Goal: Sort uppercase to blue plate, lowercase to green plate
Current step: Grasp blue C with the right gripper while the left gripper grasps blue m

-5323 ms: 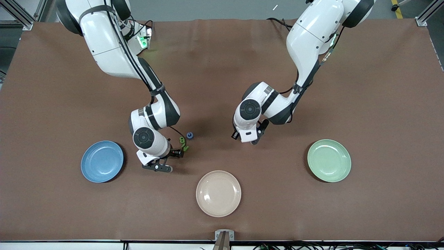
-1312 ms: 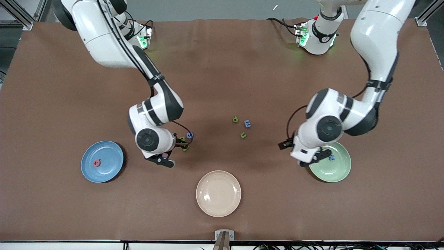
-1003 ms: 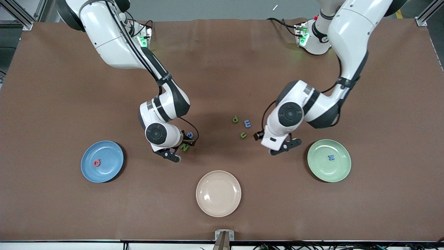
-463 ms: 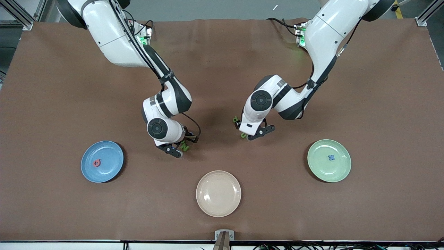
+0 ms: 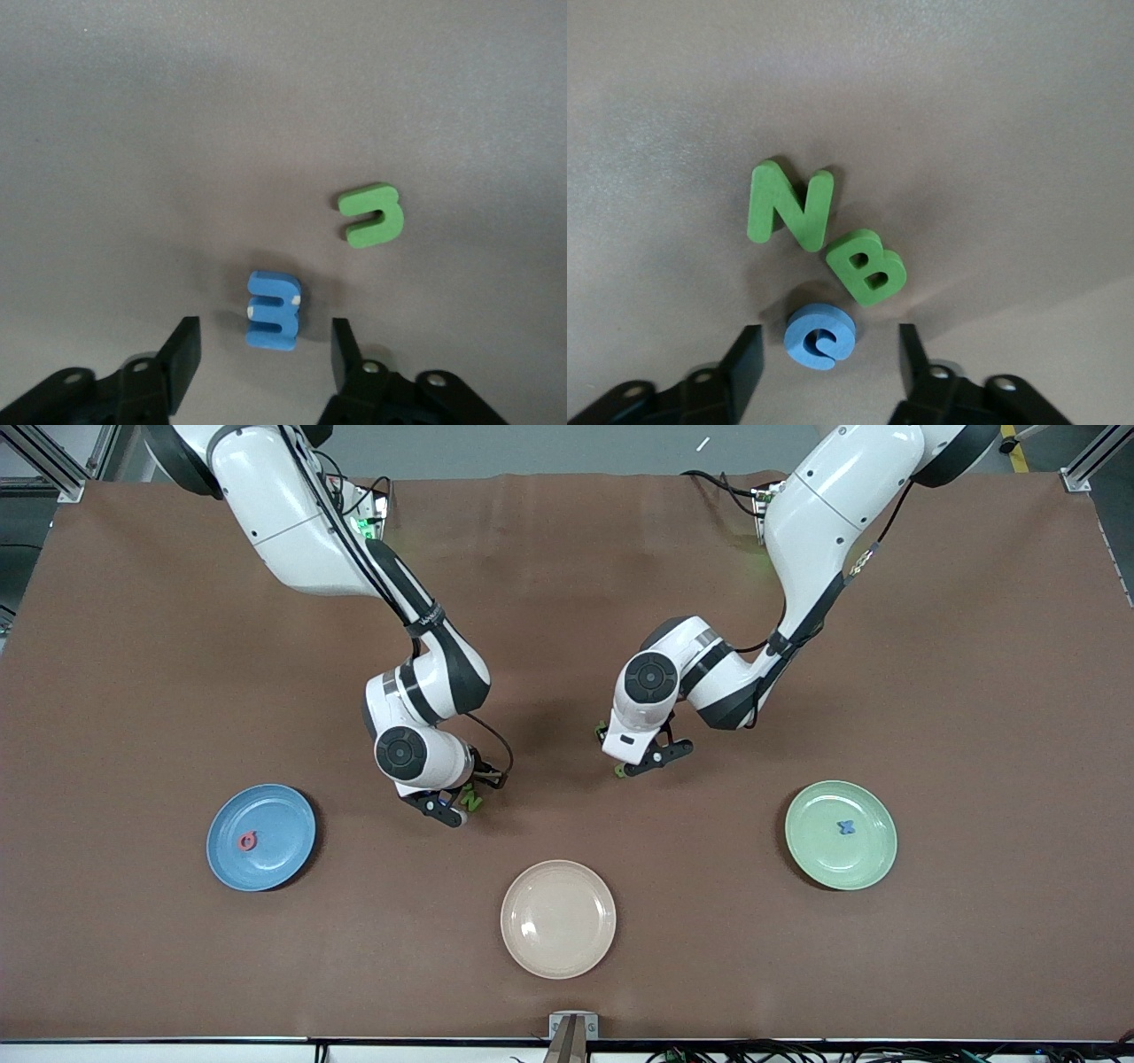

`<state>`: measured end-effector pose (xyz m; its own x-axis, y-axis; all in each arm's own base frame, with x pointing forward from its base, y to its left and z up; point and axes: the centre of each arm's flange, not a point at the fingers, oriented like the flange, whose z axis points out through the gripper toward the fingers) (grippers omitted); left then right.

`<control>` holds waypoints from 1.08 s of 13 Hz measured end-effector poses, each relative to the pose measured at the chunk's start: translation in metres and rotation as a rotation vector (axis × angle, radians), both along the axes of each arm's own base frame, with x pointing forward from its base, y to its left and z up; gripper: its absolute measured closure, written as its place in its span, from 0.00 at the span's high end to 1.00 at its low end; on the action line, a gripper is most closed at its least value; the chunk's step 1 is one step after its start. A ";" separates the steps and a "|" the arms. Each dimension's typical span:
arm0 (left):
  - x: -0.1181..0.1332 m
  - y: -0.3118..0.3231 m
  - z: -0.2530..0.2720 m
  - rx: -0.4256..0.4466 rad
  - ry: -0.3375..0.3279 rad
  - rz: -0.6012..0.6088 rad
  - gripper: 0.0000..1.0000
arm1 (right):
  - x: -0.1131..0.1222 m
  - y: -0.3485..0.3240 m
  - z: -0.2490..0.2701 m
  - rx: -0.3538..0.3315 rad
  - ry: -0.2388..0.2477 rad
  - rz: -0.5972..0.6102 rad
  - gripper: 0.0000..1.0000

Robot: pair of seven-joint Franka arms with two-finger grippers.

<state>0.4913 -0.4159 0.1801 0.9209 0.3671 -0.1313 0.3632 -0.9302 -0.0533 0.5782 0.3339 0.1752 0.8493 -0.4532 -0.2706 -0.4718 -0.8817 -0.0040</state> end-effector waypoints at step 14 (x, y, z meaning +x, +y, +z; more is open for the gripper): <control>0.036 0.024 0.036 -0.012 -0.077 0.056 0.27 | 0.033 -0.049 0.046 0.023 0.014 0.034 0.35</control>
